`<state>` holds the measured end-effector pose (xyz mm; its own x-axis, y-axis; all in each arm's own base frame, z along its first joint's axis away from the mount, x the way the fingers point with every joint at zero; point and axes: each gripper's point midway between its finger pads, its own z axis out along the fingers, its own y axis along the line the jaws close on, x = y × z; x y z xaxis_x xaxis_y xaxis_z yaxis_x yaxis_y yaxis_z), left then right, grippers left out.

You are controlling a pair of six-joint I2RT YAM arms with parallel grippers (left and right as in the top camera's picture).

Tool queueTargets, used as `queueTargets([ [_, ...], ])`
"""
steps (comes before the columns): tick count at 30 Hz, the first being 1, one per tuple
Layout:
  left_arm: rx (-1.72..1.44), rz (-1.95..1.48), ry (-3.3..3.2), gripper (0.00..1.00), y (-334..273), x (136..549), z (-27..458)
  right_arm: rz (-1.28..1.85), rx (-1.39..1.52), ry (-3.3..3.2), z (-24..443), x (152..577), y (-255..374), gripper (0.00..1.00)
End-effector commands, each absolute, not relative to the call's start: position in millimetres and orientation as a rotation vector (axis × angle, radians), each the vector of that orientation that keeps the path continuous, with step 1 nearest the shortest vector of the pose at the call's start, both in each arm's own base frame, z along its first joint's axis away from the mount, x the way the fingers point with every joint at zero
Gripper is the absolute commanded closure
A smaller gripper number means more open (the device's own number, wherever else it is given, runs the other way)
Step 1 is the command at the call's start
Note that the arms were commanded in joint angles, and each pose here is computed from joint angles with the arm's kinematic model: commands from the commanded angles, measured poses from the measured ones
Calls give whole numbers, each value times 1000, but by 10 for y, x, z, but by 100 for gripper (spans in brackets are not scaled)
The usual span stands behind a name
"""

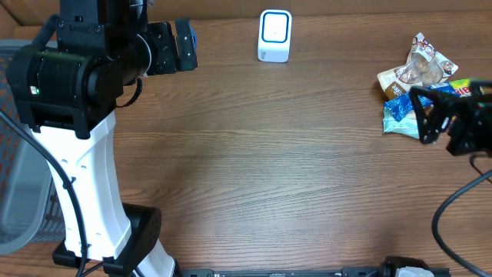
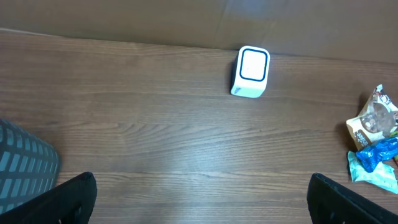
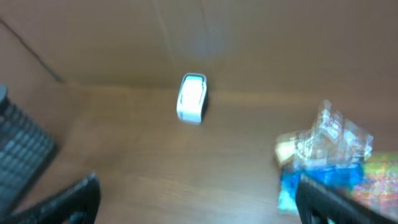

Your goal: Scan the item barcode

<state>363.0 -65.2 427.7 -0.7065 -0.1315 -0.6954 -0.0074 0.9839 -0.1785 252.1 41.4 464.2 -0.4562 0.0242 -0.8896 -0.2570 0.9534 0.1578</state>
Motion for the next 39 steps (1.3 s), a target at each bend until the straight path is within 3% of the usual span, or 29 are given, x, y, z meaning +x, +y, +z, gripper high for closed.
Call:
queueTargets([
  [1, -99, -205, 2343, 0, -648, 3625, 4291, 228, -309, 1899, 4687, 2450, 479, 0],
  [9, -99, -205, 2343, 0, -648, 3625, 4291, 20, -484, 1583, 4163, 2718, 473, 0],
  [23, -99, -205, 2343, 0, -648, 3625, 4291, -30, -497, 1373, 2240, 2418, 540, 0],
  [33, -99, -205, 2343, 1, -648, 3625, 4291, 0, -498, 1491, 1753, 2378, 541, 0],
  [39, -99, -205, 2343, 0, -648, 3625, 4291, 91, -415, 1513, 1761, 2375, 545, 0],
])
